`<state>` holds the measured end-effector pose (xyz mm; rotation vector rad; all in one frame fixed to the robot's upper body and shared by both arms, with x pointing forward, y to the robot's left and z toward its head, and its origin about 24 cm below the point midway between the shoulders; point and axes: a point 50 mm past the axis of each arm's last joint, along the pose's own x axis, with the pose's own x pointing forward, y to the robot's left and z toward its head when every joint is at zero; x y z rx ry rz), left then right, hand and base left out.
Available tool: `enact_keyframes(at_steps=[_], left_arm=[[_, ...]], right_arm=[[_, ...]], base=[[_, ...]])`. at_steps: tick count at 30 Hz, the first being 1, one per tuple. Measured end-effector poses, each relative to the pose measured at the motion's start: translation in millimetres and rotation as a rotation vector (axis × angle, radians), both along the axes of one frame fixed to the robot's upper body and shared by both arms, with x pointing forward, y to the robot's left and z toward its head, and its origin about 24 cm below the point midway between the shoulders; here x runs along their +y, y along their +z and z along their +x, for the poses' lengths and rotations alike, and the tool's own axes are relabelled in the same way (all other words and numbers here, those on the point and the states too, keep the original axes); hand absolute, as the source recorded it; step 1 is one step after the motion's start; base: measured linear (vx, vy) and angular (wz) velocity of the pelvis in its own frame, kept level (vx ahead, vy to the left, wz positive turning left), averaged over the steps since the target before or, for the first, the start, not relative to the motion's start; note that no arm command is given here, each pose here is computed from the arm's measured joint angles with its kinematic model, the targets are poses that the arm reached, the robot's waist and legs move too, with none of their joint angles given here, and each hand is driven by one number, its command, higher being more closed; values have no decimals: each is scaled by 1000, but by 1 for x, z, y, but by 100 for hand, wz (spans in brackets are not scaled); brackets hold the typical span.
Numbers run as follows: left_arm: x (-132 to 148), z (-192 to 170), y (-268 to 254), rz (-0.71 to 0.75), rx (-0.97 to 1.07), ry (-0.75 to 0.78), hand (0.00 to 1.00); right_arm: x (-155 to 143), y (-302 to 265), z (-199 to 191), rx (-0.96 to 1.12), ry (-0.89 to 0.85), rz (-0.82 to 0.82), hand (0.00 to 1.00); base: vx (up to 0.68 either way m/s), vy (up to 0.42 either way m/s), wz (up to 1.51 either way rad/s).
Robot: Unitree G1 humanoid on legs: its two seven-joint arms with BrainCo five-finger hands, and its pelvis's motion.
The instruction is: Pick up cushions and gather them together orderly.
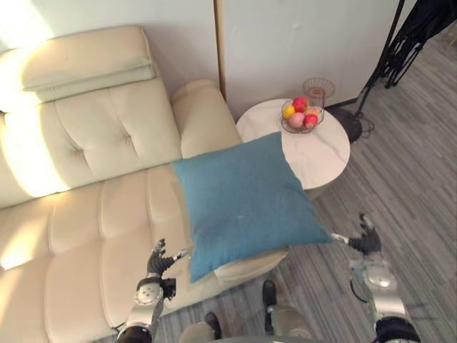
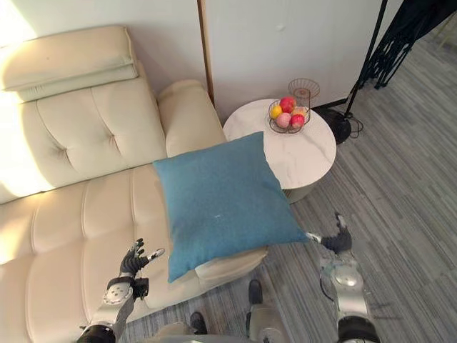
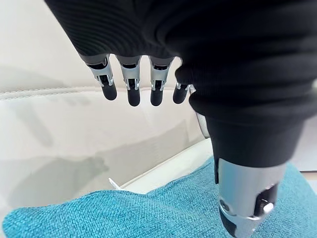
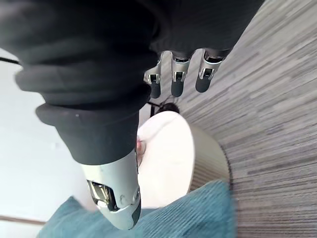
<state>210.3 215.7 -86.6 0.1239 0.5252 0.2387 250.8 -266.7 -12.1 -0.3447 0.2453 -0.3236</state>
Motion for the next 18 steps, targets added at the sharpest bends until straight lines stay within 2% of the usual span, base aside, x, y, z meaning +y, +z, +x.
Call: enact_keyframes(at_steps=[5, 9, 10, 15, 18], left_arm=[[-31, 68, 47, -32, -208, -95, 0], [-53, 114, 89, -27, -332, -147, 0], [-58, 126, 101, -24, -355, -154, 100], [-79, 165, 154, -53, -479, -145, 100], [-78, 176, 180, -52, -548, -124, 100]], right_arm=[[48, 51, 65, -171, 209, 12, 0], [65, 81, 104, -204, 247, 11, 0], [68, 91, 114, -217, 244, 6, 100], [82, 134, 143, -276, 232, 28, 100], [87, 148, 147, -323, 231, 46, 100]], base=[[-203, -38, 17], [-208, -44, 6], [-178, -42, 7], [-130, -40, 3], [-83, -44, 4]])
